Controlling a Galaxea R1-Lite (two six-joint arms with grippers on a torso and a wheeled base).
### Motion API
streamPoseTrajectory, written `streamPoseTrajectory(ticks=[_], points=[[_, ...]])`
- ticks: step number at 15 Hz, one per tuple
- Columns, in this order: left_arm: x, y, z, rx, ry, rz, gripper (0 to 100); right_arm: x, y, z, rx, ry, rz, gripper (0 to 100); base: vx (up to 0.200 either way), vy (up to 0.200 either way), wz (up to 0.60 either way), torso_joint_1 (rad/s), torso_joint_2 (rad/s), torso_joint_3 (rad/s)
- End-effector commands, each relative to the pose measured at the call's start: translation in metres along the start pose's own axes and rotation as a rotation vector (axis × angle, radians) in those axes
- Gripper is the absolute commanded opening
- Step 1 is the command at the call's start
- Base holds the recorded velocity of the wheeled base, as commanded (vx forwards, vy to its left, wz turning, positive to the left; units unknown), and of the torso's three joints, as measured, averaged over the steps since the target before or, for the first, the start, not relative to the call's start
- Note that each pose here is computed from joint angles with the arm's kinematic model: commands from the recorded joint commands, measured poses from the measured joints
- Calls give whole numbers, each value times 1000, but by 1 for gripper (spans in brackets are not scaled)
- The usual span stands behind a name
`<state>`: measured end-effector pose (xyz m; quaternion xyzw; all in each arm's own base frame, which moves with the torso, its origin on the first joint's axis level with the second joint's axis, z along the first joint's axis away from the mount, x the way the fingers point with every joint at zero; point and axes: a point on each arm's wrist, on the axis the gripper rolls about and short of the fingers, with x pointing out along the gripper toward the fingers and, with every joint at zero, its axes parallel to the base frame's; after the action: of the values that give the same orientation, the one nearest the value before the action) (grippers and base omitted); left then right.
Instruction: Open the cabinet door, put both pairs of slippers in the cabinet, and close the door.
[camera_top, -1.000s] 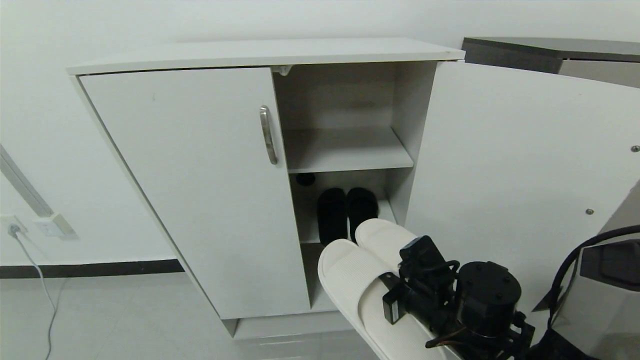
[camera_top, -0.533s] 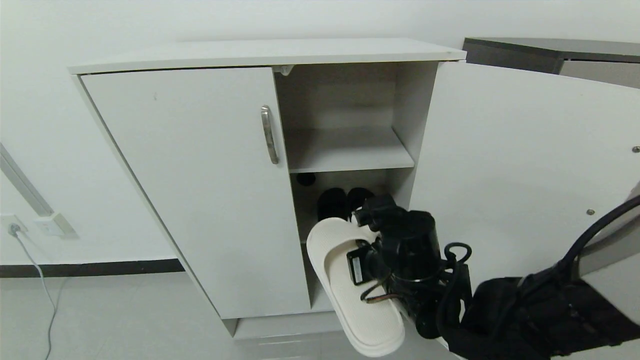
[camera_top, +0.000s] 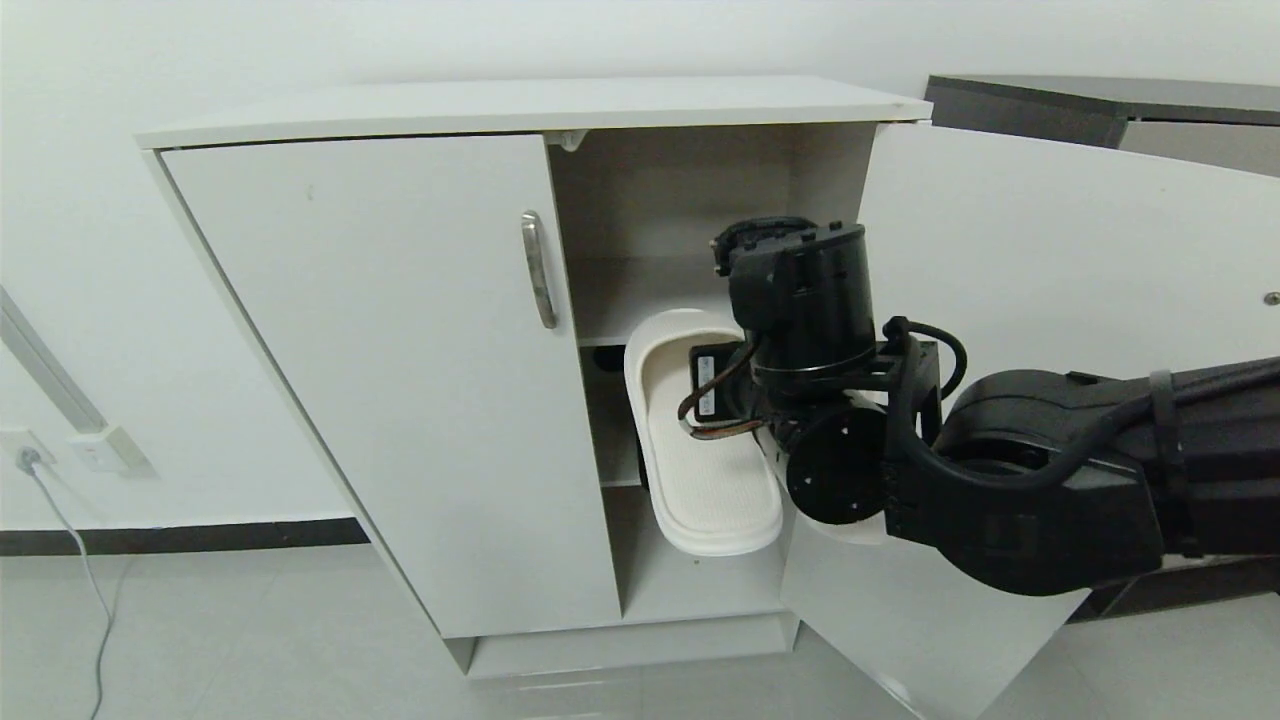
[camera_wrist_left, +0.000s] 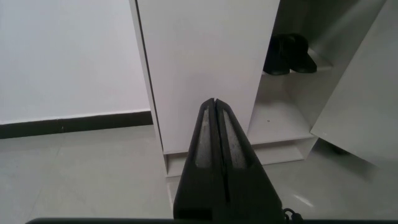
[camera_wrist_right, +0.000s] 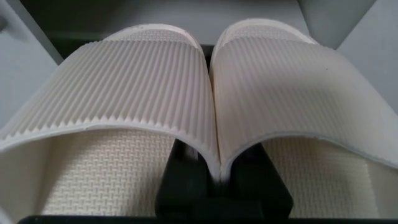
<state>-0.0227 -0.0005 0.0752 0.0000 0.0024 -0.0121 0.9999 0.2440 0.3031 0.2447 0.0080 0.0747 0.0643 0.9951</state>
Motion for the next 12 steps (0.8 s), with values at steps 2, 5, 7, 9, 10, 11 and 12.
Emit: streamPoseTrajectory(ticks=[2, 5, 7, 9, 10, 11, 12], points=[[0, 0, 0, 0, 0, 0, 0, 5, 5, -3, -1, 4, 0, 0, 0, 0, 0, 0, 0, 0], [0, 0, 0, 0, 0, 0, 0, 8, 7, -8, -8, 12, -4, 0, 0, 0, 0, 0, 0, 0], [0, 0, 0, 0, 0, 0, 0, 8, 7, -8, -7, 12, -4, 0, 0, 0, 0, 0, 0, 0], [0, 0, 0, 2, 0, 0, 0, 8, 7, -8, -7, 12, -4, 0, 200, 0, 0, 0, 0, 7], [0, 0, 0, 2, 0, 0, 0, 9, 8, -9, -9, 15, -4, 0, 200, 0, 0, -7, 2, 7], [0, 0, 0, 2, 0, 0, 0, 9, 8, -9, -3, 15, -4, 0, 200, 0, 0, 2, 2, 7], [0, 0, 0, 2, -2, 0, 0, 10, 8, -10, -4, 16, -4, 0, 200, 0, 0, 2, 2, 2]])
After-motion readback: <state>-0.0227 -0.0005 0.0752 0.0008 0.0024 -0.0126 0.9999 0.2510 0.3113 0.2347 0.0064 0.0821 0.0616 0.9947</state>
